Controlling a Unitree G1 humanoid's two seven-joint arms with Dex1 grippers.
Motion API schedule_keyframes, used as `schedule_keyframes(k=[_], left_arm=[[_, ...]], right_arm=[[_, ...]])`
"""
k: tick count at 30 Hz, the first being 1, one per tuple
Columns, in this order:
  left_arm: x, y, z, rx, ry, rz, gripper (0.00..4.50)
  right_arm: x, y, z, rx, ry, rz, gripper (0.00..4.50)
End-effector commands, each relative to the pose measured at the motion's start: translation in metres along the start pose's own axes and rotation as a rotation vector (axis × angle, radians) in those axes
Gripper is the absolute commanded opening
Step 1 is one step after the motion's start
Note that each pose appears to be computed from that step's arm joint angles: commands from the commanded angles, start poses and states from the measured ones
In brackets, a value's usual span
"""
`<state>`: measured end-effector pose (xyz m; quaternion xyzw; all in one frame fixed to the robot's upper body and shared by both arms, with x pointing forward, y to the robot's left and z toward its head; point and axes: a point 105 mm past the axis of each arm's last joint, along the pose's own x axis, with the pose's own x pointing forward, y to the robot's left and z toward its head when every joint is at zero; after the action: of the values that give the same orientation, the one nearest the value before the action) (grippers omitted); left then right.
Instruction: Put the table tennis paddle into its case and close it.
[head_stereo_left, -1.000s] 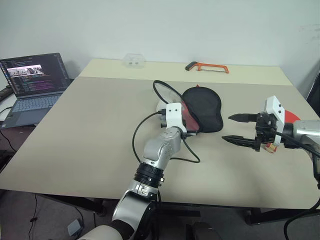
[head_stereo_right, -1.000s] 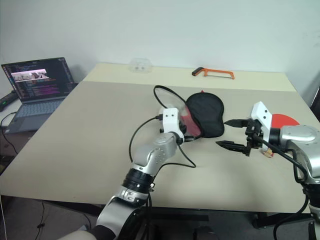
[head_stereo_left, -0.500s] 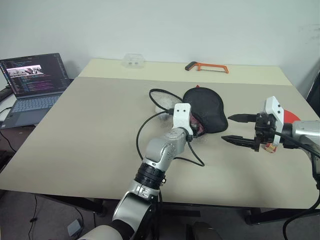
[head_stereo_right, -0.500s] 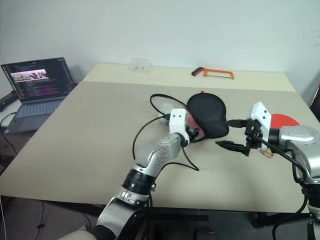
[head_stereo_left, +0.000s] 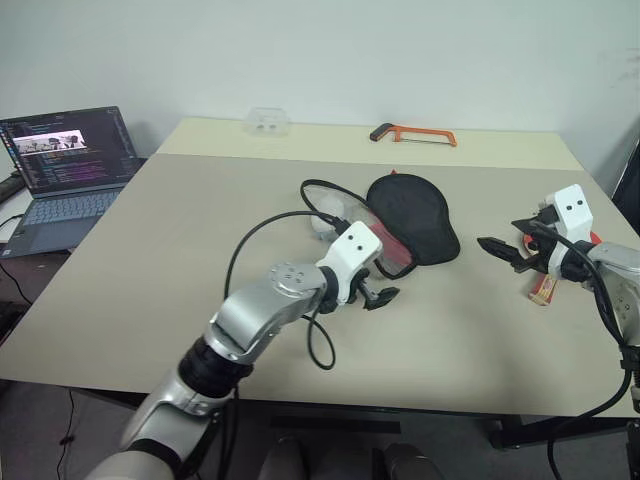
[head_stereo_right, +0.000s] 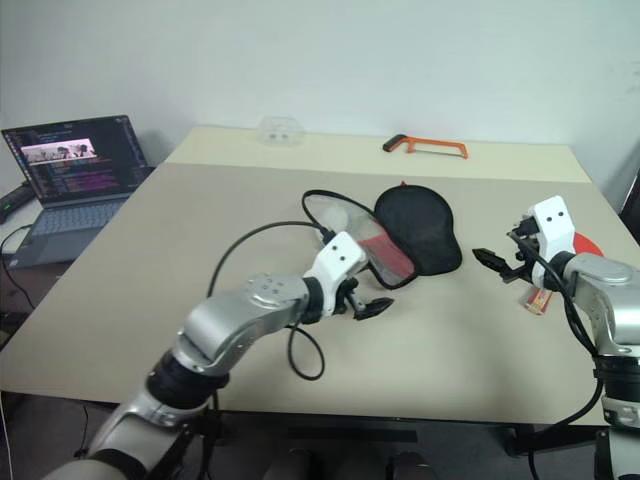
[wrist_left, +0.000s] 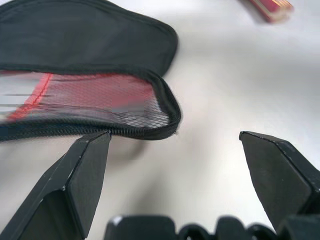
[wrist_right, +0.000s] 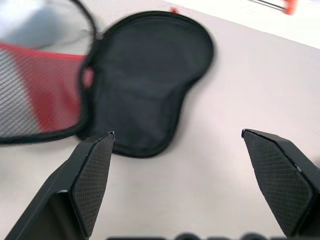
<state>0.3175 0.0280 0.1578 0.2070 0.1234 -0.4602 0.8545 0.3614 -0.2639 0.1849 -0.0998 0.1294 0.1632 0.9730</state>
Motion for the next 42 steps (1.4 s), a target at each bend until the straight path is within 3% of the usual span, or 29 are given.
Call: schedule_keyframes(k=[1, 5, 13, 19, 29, 34, 37, 42], left_arm=[[-0.018, 0.004, 0.013, 0.032, -0.062, -0.042, 4.48], [-0.039, 0.025, 0.018, 0.050, -0.127, -0.073, 4.48], [-0.057, 0.052, 0.020, 0.110, -0.181, -0.075, 4.48], [-0.061, 0.048, 0.015, 0.120, -0.182, -0.101, 4.48], [-0.062, 0.043, 0.006, 0.097, -0.162, -0.073, 4.48], [-0.061, 0.045, 0.003, 0.084, -0.148, -0.046, 4.48], [-0.061, 0.045, 0.005, 0.081, -0.152, -0.037, 4.50], [-0.063, 0.047, 0.006, 0.076, -0.149, -0.016, 4.50]], right_arm=[[-0.010, -0.034, 0.005, 0.057, -0.018, -0.209, 4.50], [-0.017, -0.072, 0.005, 0.106, -0.034, -0.529, 4.50], [-0.027, -0.094, -0.031, 0.343, 0.071, -0.823, 4.50], [-0.012, -0.084, -0.061, 0.483, 0.221, -0.852, 4.50], [0.011, -0.061, -0.084, 0.541, 0.350, -0.781, 4.50], [0.019, -0.055, -0.082, 0.533, 0.366, -0.758, 4.50], [0.019, -0.055, -0.084, 0.524, 0.386, -0.785, 3.93], [0.024, -0.057, -0.073, 0.489, 0.360, -0.801, 2.35]])
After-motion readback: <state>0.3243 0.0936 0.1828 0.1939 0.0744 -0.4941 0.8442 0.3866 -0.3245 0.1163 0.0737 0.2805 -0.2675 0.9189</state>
